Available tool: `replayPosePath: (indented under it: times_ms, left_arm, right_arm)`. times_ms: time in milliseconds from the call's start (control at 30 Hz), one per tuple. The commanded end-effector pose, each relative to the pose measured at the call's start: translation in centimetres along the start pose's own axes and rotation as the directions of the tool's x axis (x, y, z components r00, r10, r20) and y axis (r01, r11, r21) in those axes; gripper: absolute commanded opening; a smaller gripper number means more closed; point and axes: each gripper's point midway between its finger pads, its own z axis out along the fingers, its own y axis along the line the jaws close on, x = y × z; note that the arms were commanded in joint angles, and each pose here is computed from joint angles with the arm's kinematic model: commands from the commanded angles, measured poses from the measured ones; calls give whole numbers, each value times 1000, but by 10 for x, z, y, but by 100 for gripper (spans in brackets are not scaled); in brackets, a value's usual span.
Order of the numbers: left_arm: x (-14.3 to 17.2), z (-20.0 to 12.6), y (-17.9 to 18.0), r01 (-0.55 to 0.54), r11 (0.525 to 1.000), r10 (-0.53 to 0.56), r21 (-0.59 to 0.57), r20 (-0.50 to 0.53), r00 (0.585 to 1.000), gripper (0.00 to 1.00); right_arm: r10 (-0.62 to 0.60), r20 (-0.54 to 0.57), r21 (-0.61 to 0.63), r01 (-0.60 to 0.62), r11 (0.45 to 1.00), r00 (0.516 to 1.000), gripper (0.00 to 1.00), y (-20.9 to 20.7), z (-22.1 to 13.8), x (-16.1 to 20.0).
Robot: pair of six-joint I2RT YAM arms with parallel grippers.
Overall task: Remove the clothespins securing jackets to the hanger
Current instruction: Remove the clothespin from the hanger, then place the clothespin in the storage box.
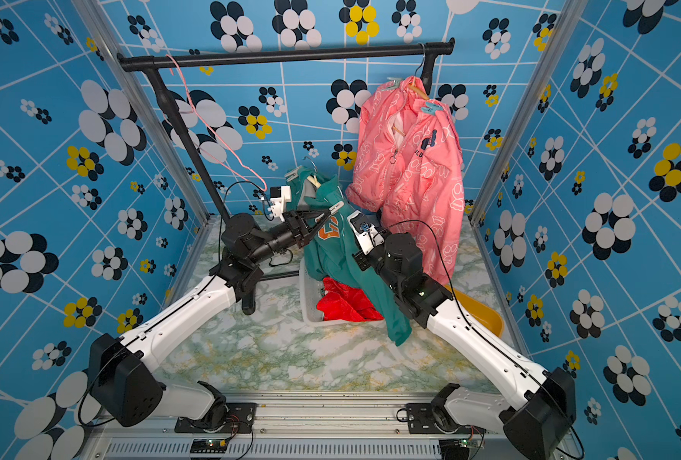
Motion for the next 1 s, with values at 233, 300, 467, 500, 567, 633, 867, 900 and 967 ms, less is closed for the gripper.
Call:
replayPosePath:
  times_ms: [233, 300, 467, 500, 567, 633, 867, 900, 967]
  left_arm:
    - [-5, -19, -12, -196, 980, 198, -31, 72, 978, 0]
    - [-4, -23, -17, -238, 971, 240, -31, 80, 967, 0]
    - [8, -29, -25, -339, 941, 339, -9, 45, 940, 0]
    - [12, -30, -25, -360, 933, 360, -4, 26, 932, 0]
    - [23, -31, -25, -397, 918, 397, 3, -12, 918, 0]
    - [39, -33, -20, -450, 893, 449, -1, -66, 891, 0]
    - [100, -38, 14, -643, 762, 614, -70, -234, 753, 0]
    - [106, -39, 19, -658, 749, 626, -71, -247, 739, 0]
    - [119, -40, 26, -672, 739, 638, -53, -265, 723, 0]
  right_arm:
    - [25, 127, 100, -37, 994, 992, 0, -25, -9, -41]
    - [19, 110, 121, -32, 992, 994, 0, -28, -7, -39]
    - [-8, 84, 157, -6, 988, 996, 0, -37, -8, -42]
    - [-11, 82, 165, -3, 986, 997, 0, -40, -9, -44]
    - [-13, 81, 174, -1, 985, 997, 0, -45, -11, -47]
    - [-17, 75, 184, 3, 983, 997, 0, -51, -13, -49]
    - [35, 69, 188, -48, 981, 997, 0, -73, -13, -52]
    - [38, 69, 188, -50, 981, 997, 0, -75, -14, -52]
    - [39, 67, 184, -51, 982, 997, 0, -75, -14, -54]
